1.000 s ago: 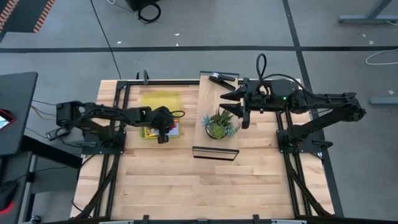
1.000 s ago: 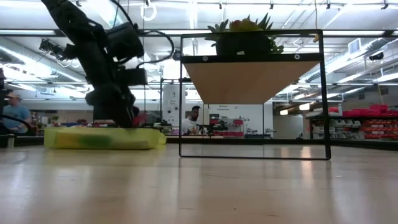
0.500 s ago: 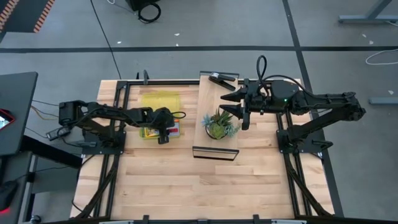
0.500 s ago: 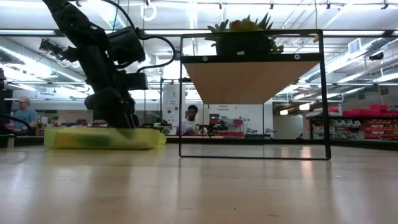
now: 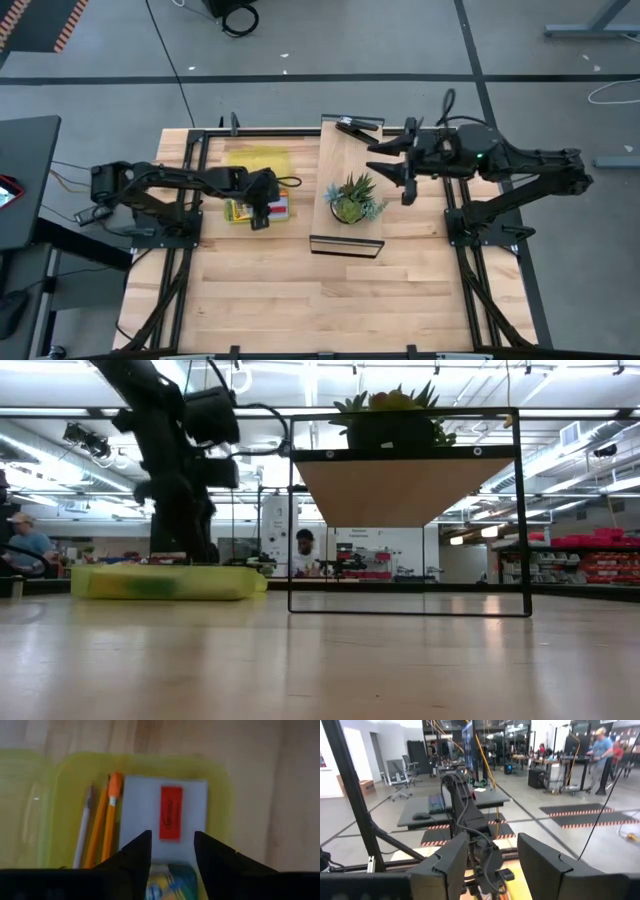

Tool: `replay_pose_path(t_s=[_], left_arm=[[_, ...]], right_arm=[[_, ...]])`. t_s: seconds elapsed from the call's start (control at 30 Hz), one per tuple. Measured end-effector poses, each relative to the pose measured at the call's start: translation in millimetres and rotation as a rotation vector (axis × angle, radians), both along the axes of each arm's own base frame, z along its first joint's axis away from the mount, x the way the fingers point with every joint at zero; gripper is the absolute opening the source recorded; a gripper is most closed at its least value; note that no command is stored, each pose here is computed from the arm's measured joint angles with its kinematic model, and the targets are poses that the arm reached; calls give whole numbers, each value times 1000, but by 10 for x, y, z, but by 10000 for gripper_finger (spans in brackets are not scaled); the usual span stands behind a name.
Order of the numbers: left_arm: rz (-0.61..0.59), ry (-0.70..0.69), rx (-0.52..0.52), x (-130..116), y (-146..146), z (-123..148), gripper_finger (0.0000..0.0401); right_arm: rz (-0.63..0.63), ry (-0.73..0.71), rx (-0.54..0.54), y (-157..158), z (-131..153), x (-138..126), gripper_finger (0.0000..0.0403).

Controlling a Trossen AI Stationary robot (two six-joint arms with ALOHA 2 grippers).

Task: Pack school essentials
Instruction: Return to Home Position

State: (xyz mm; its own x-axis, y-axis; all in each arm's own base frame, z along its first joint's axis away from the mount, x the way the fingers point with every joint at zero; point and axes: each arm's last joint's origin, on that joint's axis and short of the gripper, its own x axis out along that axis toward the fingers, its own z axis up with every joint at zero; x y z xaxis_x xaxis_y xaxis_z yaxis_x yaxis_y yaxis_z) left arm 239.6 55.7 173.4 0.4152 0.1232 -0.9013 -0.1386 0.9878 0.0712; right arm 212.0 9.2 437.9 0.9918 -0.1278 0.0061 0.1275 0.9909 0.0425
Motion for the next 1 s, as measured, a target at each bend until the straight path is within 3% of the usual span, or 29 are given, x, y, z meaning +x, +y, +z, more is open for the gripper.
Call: replay_pose_path(t_s=[0.17, 0.43, 0.53, 0.67, 0.83, 1.0], left_arm=[[16, -54, -9, -151, -50, 231, 135], [108, -330, -115, -395, -144, 703, 109], [49, -471, -185, -491, -233, 903, 98], [16, -633, -249, -648, -344, 1135, 82], [74, -799, -339, -894, -409, 1361, 63], [127, -988, -413, -1113, -452, 1569, 46]], right_arm=[[-1, -14, -28, -12, 58, -157, 180], [1, 30, -70, -21, 51, -304, 180], [20, 25, -95, -20, 70, -363, 178], [58, 29, -103, -15, 80, -460, 164], [68, 78, -122, -22, 50, -581, 140], [80, 136, -49, -33, 3, -790, 110]])
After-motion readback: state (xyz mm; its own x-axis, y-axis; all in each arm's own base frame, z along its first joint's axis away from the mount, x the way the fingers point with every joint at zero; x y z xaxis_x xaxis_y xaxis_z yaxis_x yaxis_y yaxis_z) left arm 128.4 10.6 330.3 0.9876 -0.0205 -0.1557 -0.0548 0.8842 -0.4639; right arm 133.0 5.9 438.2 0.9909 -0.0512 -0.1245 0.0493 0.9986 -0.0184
